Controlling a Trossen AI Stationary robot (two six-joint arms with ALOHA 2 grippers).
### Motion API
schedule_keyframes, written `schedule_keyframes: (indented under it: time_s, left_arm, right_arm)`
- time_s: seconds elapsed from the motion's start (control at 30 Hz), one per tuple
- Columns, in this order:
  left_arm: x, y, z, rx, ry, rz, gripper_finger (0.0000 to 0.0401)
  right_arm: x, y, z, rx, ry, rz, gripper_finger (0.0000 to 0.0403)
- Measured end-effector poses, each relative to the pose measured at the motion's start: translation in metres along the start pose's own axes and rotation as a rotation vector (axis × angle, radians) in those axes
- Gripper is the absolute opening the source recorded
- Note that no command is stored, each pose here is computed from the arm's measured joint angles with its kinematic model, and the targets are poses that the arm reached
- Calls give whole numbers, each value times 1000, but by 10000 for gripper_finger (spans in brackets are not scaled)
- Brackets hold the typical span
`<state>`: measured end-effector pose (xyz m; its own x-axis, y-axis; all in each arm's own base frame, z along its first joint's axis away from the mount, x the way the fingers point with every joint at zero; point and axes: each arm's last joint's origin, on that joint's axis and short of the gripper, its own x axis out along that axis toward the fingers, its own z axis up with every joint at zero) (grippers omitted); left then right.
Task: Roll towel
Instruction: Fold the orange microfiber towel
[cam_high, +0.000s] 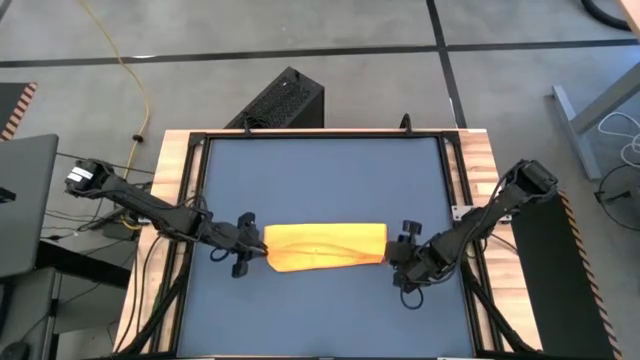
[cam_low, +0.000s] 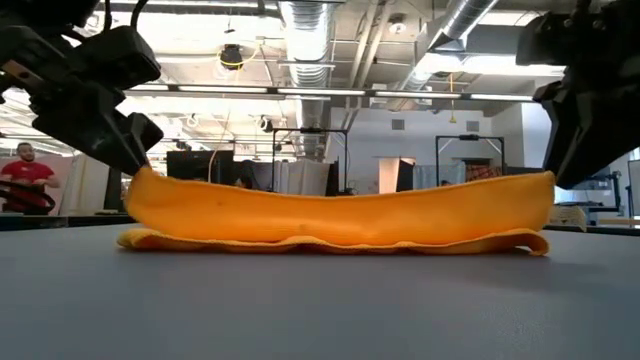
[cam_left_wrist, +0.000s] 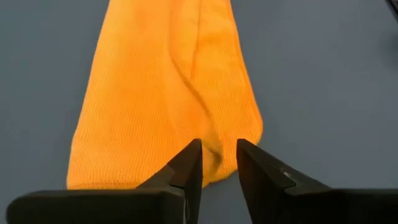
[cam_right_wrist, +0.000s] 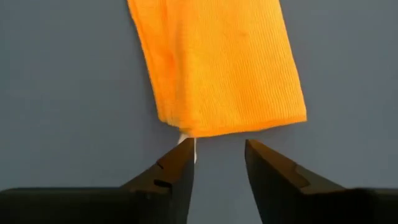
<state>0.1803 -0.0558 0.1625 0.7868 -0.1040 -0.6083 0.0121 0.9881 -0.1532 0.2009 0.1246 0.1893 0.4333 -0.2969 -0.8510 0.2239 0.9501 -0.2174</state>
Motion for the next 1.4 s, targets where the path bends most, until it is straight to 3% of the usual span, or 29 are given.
schedule_keyframes:
  time_s: [0.3,0.5,0.7,0.97,1.1,1.2,1.4]
  left_arm:
    - [-1,-4,-1,28,43,-129,89]
    - [0,5,7,37,-49,-8,89]
    - [1,36,17,-56,-93,75,89]
    - [-1,72,9,-184,18,131,89]
    - [-1,77,6,-192,-21,60,91]
    - [0,80,0,-197,-33,47,93]
    - [7,83,-7,-207,-18,-5,94]
  right_arm:
    - [0,0,-3,64,61,27,174]
    - [5,-11,5,121,-4,-72,166]
    - [23,-37,24,140,35,-101,168]
    - [45,-76,50,113,76,24,168]
    - [54,-95,57,141,90,132,169]
    - [57,-105,59,153,93,149,169]
    - [66,-107,50,176,130,256,169]
